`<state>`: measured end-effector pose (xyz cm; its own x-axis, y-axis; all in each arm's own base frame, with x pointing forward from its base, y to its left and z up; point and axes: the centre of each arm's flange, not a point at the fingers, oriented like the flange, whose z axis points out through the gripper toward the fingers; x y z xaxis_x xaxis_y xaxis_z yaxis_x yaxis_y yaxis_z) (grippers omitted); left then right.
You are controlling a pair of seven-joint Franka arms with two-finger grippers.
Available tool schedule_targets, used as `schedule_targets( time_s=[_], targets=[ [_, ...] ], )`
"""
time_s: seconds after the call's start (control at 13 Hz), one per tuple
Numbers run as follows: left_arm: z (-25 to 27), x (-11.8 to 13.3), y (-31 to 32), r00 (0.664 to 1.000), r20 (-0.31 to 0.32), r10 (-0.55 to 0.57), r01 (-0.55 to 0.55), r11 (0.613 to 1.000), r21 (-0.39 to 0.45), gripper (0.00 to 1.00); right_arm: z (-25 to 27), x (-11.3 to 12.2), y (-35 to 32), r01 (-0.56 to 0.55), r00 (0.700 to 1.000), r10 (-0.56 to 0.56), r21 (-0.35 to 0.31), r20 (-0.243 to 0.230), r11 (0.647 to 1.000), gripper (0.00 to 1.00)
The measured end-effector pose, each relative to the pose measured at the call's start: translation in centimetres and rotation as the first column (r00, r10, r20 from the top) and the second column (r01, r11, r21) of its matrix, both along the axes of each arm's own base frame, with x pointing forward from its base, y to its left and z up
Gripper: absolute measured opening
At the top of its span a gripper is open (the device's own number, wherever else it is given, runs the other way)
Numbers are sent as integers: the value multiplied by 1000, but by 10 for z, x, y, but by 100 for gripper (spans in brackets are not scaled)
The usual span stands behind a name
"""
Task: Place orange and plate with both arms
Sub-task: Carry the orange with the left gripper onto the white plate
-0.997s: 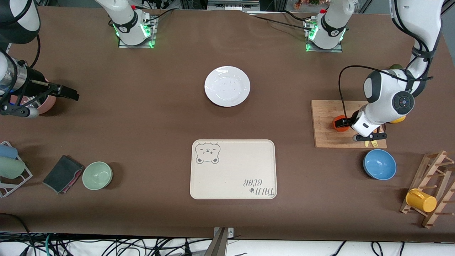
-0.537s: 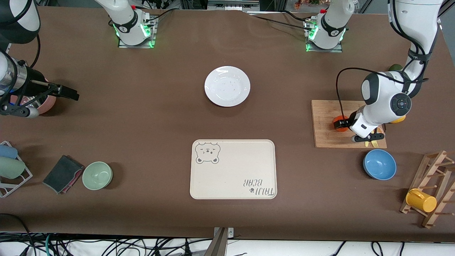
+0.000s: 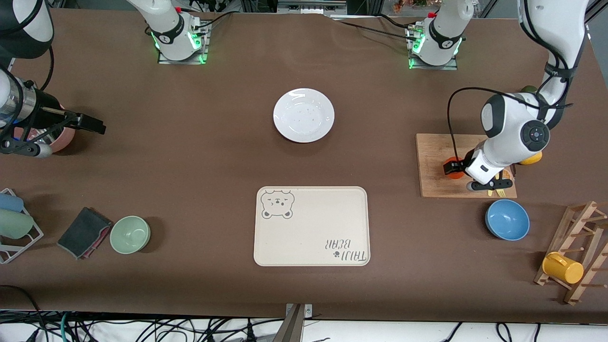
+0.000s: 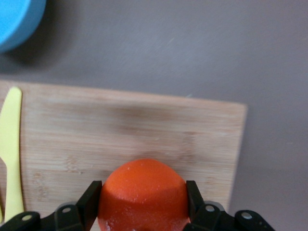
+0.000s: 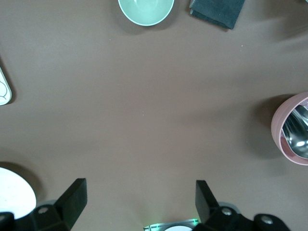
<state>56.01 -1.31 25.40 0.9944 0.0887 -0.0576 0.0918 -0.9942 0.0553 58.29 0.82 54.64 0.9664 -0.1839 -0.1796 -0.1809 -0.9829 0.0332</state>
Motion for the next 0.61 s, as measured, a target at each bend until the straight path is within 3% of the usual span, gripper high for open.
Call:
schedule_targets(
  time_s=[0.31,0.46,0.61],
  targets=[
    [70,-12,-117,992,85,-89,92,995,-32,75,0,0,0,0,1000,0,0,-2,1000,100],
    [72,-28,-178,990,79,-119,124,990,-65,75,0,0,0,0,1000,0,0,-2,1000,100],
    [68,-44,-229,998,34,-50,55,987,-151,75,0,0,0,0,1000,0,0,-2,1000,100]
  ],
)
